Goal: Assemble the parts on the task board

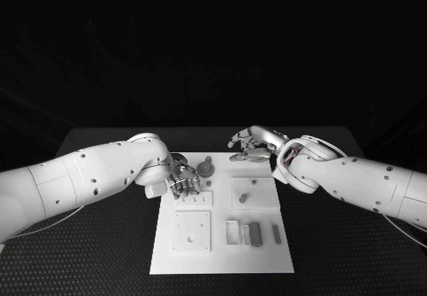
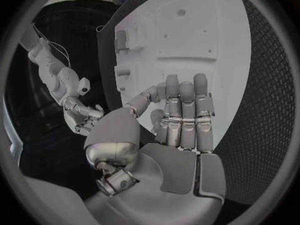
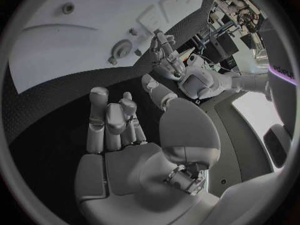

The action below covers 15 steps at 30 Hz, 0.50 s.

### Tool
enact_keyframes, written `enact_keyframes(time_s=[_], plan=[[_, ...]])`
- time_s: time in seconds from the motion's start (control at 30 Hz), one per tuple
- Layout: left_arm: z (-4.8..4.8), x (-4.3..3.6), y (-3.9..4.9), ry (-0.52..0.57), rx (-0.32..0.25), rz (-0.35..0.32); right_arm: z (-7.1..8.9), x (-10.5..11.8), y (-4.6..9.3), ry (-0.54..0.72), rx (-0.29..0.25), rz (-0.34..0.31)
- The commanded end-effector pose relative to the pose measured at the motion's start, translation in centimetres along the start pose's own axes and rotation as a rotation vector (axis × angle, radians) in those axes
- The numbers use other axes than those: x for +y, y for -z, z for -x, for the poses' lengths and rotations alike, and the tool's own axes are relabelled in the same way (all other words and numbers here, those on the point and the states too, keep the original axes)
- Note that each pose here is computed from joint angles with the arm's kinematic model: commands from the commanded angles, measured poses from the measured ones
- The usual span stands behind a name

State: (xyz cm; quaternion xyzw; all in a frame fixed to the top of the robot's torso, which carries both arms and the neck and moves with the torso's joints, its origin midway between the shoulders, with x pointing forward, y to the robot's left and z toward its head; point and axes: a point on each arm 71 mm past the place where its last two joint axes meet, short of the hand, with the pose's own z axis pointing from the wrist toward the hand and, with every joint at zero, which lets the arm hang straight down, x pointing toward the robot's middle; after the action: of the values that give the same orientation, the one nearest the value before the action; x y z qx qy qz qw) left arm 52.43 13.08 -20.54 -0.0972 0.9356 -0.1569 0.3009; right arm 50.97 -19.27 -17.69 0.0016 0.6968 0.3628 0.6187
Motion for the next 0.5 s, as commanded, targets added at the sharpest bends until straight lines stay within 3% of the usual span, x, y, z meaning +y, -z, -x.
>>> enact_keyframes(time_s=[0.03, 0.2, 0.27, 0.5], plan=[[0.08, -0.12, 0.00, -0.054, -0.012, 0.013, -0.08, 0.07, -0.02, -0.001, 0.011, 0.004], [0.07, -0.08, -0.16, -0.080, -0.042, 0.023, -0.10, 0.12, -0.03, -0.001, 0.011, 0.005], [-0.28, 0.25, -0.40, -0.092, -0.036, 0.034, -0.10, 0.11, -0.02, -0.001, 0.012, 0.004], [-0.60, 0.27, -0.64, -0.102, -0.026, 0.036, -0.12, 0.11, -0.04, -0.002, 0.014, 0.004]])
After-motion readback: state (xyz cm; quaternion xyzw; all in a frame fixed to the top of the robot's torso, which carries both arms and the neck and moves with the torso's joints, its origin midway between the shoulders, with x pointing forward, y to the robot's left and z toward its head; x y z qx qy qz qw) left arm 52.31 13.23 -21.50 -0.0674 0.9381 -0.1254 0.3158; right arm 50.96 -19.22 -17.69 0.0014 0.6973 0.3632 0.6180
